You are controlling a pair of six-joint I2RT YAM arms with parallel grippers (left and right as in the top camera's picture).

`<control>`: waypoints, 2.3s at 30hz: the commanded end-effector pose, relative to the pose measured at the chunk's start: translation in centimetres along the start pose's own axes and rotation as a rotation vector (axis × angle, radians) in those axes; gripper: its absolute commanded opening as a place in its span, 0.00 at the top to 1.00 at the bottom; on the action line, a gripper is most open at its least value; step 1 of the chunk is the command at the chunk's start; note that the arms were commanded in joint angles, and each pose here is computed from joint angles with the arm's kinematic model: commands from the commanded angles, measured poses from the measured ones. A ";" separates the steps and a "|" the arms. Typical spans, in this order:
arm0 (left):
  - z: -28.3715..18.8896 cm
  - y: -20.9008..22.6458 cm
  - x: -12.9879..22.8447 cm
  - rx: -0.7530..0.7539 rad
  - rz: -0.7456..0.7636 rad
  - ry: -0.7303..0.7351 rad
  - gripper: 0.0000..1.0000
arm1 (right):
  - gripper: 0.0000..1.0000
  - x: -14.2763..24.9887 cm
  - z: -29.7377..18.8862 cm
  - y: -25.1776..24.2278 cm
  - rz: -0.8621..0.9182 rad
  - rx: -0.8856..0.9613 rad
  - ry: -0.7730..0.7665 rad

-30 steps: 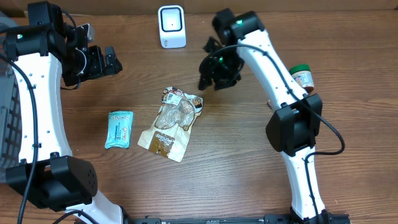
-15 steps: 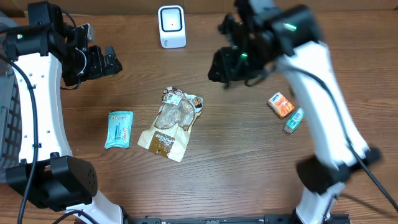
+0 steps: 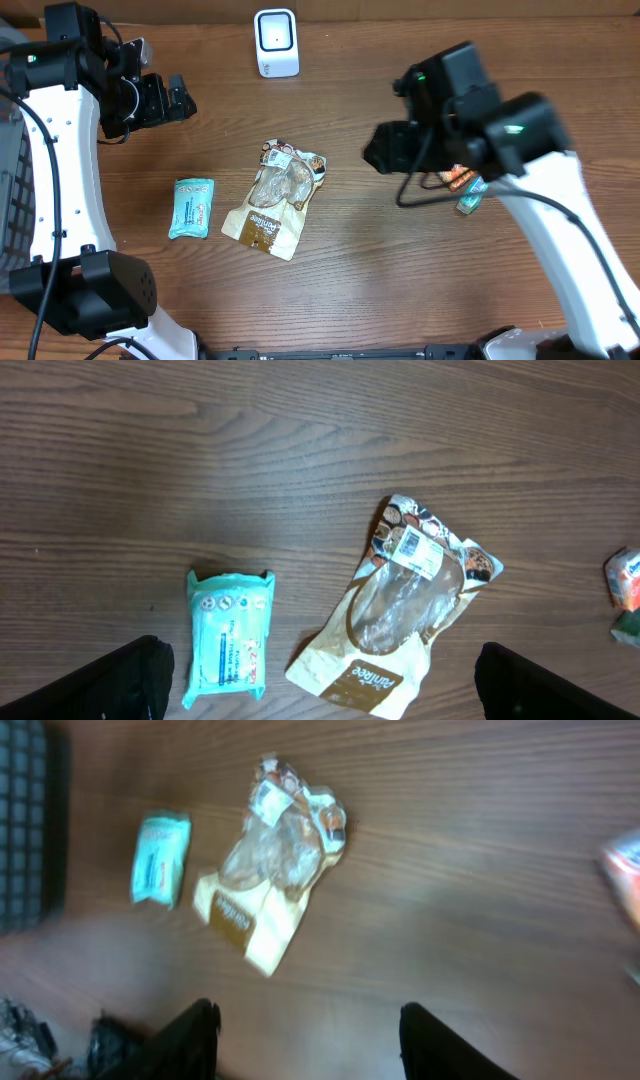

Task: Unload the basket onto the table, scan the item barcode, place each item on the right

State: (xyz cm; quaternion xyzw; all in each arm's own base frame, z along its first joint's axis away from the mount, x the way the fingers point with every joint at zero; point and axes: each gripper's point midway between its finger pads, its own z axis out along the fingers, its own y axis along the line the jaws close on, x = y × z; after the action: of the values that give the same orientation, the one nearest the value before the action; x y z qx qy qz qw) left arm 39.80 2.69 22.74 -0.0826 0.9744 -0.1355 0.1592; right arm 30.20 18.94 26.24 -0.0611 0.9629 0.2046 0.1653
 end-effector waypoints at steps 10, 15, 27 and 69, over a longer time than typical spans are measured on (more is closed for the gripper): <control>-0.9 -0.6 -0.1 0.003 0.034 -0.026 0.00 | 0.45 1.3 16.5 -1.6 0.258 -0.214 0.030; -0.9 -0.6 -0.1 0.003 0.034 -0.026 0.00 | 0.45 2.1 21.1 -1.2 0.327 -0.302 0.126; -1.0 -0.5 -1.1 0.000 -0.016 -0.068 0.00 | 0.45 3.9 24.8 -1.6 0.370 -0.286 0.203; 16.5 -6.2 13.8 0.262 0.236 0.288 0.96 | 0.65 2.2 27.7 2.7 0.274 -0.400 0.091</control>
State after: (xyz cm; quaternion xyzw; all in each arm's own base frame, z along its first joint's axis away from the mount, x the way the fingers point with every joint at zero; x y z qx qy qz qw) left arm 33.66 -10.59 5.72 0.0621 0.9608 -0.2675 0.0387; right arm 35.97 32.86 2.96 0.0344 0.9089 0.4075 0.0817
